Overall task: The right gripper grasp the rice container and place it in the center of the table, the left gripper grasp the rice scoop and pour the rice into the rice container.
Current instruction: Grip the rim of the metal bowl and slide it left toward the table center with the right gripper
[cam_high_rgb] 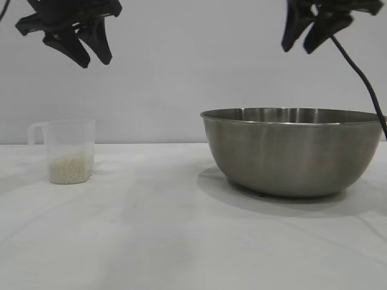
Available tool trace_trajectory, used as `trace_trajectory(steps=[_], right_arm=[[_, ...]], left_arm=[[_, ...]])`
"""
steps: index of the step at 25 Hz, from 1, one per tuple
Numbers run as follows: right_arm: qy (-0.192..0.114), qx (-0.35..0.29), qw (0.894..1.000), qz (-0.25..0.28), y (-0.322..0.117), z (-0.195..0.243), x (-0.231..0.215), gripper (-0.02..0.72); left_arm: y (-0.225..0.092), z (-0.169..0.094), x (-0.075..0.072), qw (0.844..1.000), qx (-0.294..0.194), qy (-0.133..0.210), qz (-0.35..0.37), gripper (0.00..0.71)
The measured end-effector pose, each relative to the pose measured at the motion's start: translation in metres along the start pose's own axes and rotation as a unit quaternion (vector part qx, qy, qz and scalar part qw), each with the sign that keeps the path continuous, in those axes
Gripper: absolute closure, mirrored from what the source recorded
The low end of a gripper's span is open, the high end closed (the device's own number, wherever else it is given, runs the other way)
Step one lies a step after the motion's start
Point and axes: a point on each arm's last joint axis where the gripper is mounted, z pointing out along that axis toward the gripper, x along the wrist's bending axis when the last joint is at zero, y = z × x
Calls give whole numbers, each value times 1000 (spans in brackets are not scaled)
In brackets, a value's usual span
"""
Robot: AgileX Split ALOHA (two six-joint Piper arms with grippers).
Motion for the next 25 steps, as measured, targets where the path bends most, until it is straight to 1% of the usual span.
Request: trace_trajectory(steps=[3,6,8,12,17,20,25], right_arm=[[-12,45,998,49,-8,-6,-30,452],[-30,71,991,113,-17,-14,-69,452],[-28,79,988,129,-21,-18,-80,452],[-1,81,988,131,-20,-13,-74,452],[21,116,984,130,-25,7,-64,452],[24,129,982,133,-28,15,-64,452],[22,125,982,142,-29,25,-66,452]], left_arm=[[-2,0,-1,1000,7,-4,0,452],[-1,0,0,1000,4,-2,1,452],[0,0,0,1000,0,0,1,452],[1,0,0,1000,-7,3,1,452],[1,0,0,1000,-7,3,2,452],[1,0,0,1000,-8,3,1,452],[1,0,0,1000,-8,3,1,452]])
